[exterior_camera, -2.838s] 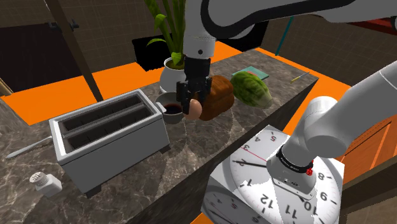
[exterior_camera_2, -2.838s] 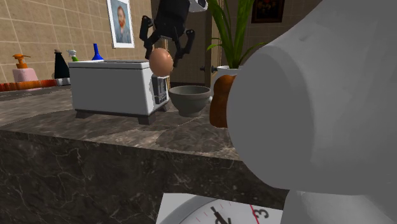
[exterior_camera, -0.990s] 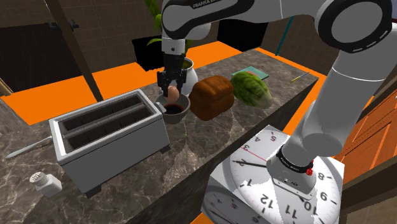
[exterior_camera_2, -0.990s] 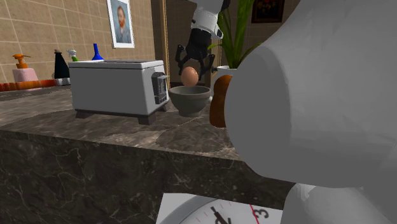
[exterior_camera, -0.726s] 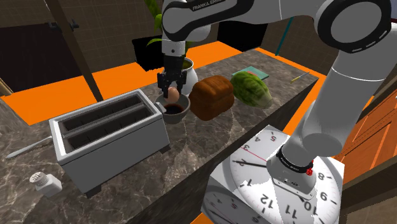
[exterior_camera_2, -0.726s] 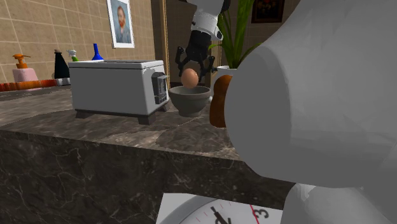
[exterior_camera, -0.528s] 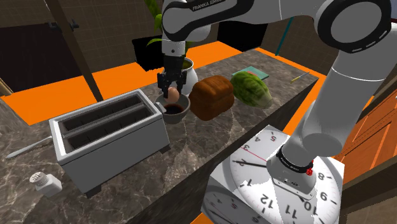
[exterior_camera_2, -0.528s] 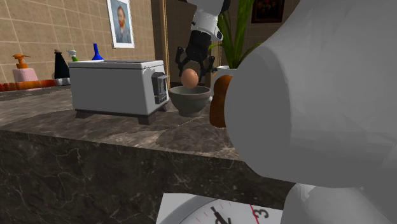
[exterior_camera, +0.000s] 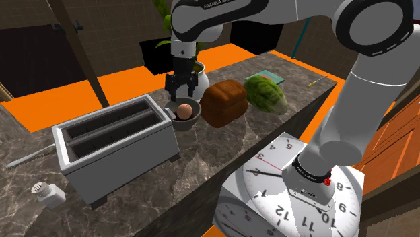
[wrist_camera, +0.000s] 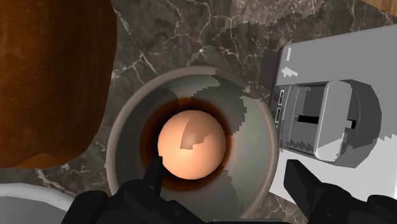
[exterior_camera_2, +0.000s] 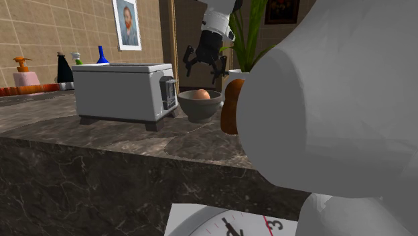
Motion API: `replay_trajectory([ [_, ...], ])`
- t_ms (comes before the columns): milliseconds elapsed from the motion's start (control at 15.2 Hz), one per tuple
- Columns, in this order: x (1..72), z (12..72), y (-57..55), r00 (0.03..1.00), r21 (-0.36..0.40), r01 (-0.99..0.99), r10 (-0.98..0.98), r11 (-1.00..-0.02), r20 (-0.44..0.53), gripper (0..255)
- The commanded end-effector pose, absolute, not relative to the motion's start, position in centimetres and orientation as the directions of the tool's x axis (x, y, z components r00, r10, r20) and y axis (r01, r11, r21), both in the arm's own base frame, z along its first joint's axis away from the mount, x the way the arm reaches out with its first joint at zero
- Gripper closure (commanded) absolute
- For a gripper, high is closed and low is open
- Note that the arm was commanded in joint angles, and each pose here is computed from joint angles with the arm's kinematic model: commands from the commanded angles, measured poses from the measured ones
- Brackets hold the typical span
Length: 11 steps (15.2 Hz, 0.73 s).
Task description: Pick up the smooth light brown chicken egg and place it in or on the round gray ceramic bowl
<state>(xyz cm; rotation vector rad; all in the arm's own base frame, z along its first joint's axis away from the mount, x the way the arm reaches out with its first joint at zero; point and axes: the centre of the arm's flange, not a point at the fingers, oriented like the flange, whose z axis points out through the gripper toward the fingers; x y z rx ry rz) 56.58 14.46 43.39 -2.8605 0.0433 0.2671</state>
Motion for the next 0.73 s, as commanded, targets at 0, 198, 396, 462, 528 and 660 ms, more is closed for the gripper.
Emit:
replay_trajectory([
  [0, 56.9, 45.4, 13.8, 0.983, -0.261, -0.054, -0.005, -0.964, -0.186, 0],
  [198, 57.3, 47.6, 13.2, 0.983, -0.261, -0.054, -0.005, -0.964, -0.186, 0],
  [396, 57.3, 47.6, 13.2, 0.983, -0.261, -0.054, -0.005, -0.964, -0.186, 0],
  [462, 57.3, 47.6, 13.2, 0.983, -0.261, -0.054, -0.005, -0.964, -0.186, 0],
  [528, 57.3, 47.6, 13.2, 0.983, -0.261, -0.054, -0.005, -0.964, -0.186, 0],
  [660, 57.3, 47.6, 13.2, 0.983, -0.261, -0.054, -0.005, -0.964, -0.186, 0],
])
